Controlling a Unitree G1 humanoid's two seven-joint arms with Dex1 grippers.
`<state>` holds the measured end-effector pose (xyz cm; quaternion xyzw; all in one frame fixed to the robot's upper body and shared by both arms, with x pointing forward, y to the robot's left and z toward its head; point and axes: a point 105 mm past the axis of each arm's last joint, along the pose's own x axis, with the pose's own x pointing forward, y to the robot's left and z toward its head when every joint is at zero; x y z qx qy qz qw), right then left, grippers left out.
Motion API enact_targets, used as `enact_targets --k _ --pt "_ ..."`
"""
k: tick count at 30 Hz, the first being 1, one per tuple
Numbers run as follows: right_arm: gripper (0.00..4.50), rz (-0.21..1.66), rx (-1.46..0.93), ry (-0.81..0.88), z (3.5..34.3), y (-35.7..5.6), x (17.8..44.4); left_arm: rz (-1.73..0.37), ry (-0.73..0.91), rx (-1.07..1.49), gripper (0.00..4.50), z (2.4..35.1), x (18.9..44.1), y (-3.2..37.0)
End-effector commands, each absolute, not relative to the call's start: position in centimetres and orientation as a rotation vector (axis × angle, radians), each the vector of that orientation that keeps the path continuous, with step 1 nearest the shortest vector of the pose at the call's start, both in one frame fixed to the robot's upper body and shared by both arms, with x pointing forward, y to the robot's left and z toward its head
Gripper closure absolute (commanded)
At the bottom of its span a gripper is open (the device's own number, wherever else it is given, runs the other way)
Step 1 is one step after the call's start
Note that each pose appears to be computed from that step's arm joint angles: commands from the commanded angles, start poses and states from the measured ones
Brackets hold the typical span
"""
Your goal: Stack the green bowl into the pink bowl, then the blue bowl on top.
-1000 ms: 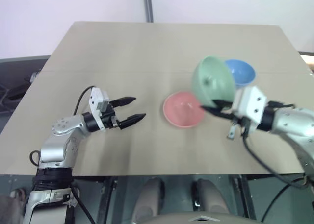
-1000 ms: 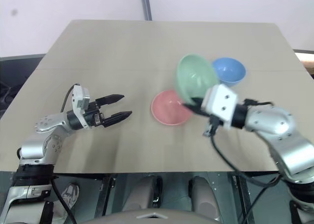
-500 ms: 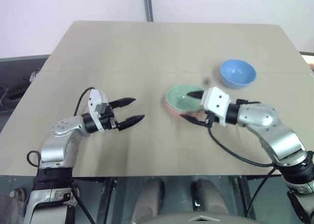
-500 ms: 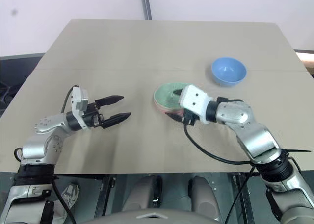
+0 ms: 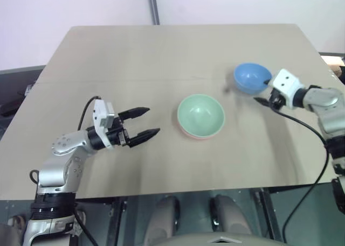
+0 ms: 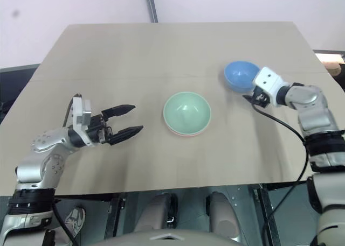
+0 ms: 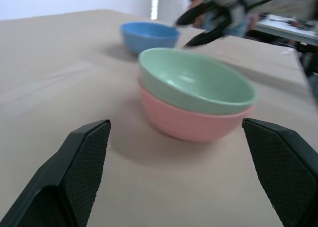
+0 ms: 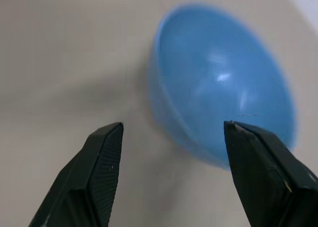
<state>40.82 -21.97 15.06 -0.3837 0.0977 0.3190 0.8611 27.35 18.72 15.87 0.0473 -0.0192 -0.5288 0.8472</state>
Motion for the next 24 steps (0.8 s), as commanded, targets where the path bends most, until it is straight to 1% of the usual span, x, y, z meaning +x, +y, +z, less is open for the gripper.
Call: enact_targets --k 1,3,5,6,7,8,9,12,13,14,16,17,18,19,21,23,24 --pt "0.99 0.666 -0.882 0.186 15.5 -21.7 42.6 -1.208 -0.082 0.171 0.0 18.3 25.3 19.1" --pt "0.99 0.664 -0.904 0.188 15.5 -21.4 43.2 -1.237 -0.075 0.193 0.0 18.9 24.5 19.3" --pt "1.37 0.649 -0.898 0.182 16.0 -21.4 43.7 -1.24 -0.078 0.196 0.0 19.5 24.2 19.5" --pt "1.69 0.651 -0.9 0.178 16.2 -21.3 43.8 -1.235 -0.081 0.197 0.0 19.7 24.2 19.6" --pt "1.86 0.653 -0.904 0.169 16.5 -21.3 43.9 -1.23 -0.084 0.196 0.0 19.9 24.1 19.7" --pt "2.47 0.659 -0.907 0.161 16.7 -21.2 43.9 -1.225 -0.087 0.192 0.0 20.0 24.1 19.8" --pt "2.84 0.666 -0.915 0.149 17.0 -21.2 43.8 -1.218 -0.094 0.186 0.0 20.1 24.0 19.8" --pt "4.22 0.691 -0.961 0.083 18.4 -21.1 43.3 -1.211 -0.1 0.172 0.0 20.1 23.8 19.7" --pt "4.37 0.701 -0.971 0.059 18.9 -21.0 43.1 -1.209 -0.099 0.171 0.0 20.1 23.8 19.7" --pt "4.37 0.728 -0.969 0.017 19.8 -20.6 42.6 -1.204 -0.099 0.166 0.0 20.0 23.8 19.7" --pt "4.37 0.831 -0.921 -0.082 22.1 -18.7 40.2 -1.196 -0.094 0.159 0.0 19.7 23.8 19.8" --pt "4.37 0.902 -0.899 -0.116 23.0 -17.7 38.1 -1.19 -0.092 0.155 0.0 19.5 23.8 19.8" --pt "4.37 0.996 -0.873 -0.127 23.6 -16.6 35.5 -1.184 -0.09 0.151 0.0 19.4 23.9 19.9" --pt "4.37 1.064 -0.846 -0.123 23.9 -15.5 33.1 -1.177 -0.088 0.145 0.0 19.2 24.1 20.0" --pt "4.37 1.156 -0.807 -0.094 23.6 -13.6 29.5 -1.169 -0.084 0.139 0.0 18.9 24.4 20.2" --pt "4.37 1.189 -0.747 -0.076 23.1 -11.9 27.3 -1.166 -0.078 0.139 0.0 18.6 24.6 20.3" --pt "4.37 1.216 -0.732 -0.059 22.4 -11.0 26.4 -1.165 -0.078 0.137 0.0 18.5 24.8 20.3"
